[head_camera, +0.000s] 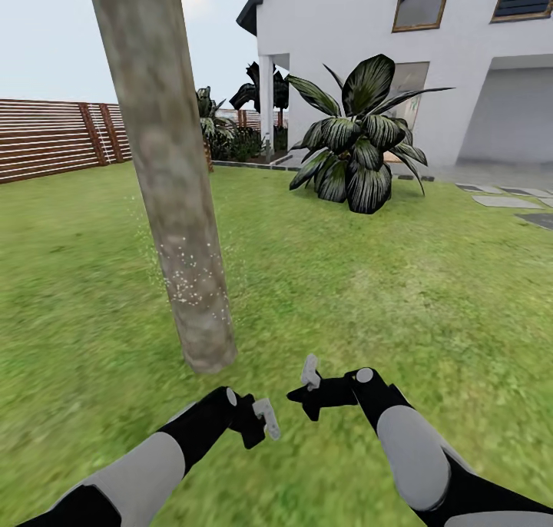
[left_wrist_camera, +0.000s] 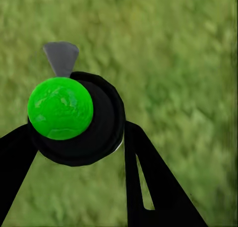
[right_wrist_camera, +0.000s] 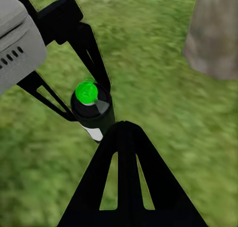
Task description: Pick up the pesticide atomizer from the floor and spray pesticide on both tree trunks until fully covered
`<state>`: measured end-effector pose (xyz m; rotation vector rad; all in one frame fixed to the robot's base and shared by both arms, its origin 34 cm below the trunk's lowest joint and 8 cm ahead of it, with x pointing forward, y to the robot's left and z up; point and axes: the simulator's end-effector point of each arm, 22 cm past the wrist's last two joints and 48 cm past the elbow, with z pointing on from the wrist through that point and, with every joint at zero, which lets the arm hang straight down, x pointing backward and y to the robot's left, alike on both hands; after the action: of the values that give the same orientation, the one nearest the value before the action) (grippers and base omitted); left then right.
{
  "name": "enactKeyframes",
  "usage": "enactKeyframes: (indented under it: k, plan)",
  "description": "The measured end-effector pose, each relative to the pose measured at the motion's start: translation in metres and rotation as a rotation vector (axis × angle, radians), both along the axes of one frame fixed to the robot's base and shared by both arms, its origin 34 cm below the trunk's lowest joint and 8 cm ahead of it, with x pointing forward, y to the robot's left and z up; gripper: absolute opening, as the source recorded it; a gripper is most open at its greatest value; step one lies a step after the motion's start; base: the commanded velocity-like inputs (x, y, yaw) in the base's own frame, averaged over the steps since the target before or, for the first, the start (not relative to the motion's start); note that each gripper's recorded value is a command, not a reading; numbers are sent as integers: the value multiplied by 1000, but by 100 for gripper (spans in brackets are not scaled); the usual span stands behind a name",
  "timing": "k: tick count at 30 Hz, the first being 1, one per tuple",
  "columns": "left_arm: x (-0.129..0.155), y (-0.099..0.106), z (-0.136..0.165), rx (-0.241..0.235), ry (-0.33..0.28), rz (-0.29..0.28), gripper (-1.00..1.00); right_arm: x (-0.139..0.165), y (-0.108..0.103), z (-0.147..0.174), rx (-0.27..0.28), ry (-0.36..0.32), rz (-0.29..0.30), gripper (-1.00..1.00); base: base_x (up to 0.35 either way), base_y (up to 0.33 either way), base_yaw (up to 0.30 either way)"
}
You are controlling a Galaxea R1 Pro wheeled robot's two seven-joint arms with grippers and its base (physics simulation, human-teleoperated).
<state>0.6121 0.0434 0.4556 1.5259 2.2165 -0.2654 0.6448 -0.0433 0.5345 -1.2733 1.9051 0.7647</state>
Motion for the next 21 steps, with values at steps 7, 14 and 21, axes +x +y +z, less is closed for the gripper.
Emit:
enactKeyframes:
  k: [7, 14, 21]
  plan:
    - [-4, -10, 3, -31, 16, -9, -100, -1, 3, 1, 3, 0, 3, -100, 0, 0, 0]
    - [-4, -18, 8, -71, 24, 8, -100, -1, 3, 1, 3, 0, 3, -100, 0, 0, 0]
    - [-3, -27, 13, -98, 23, 17, -100, -1, 3, 1, 4, 0, 3, -100, 0, 0, 0]
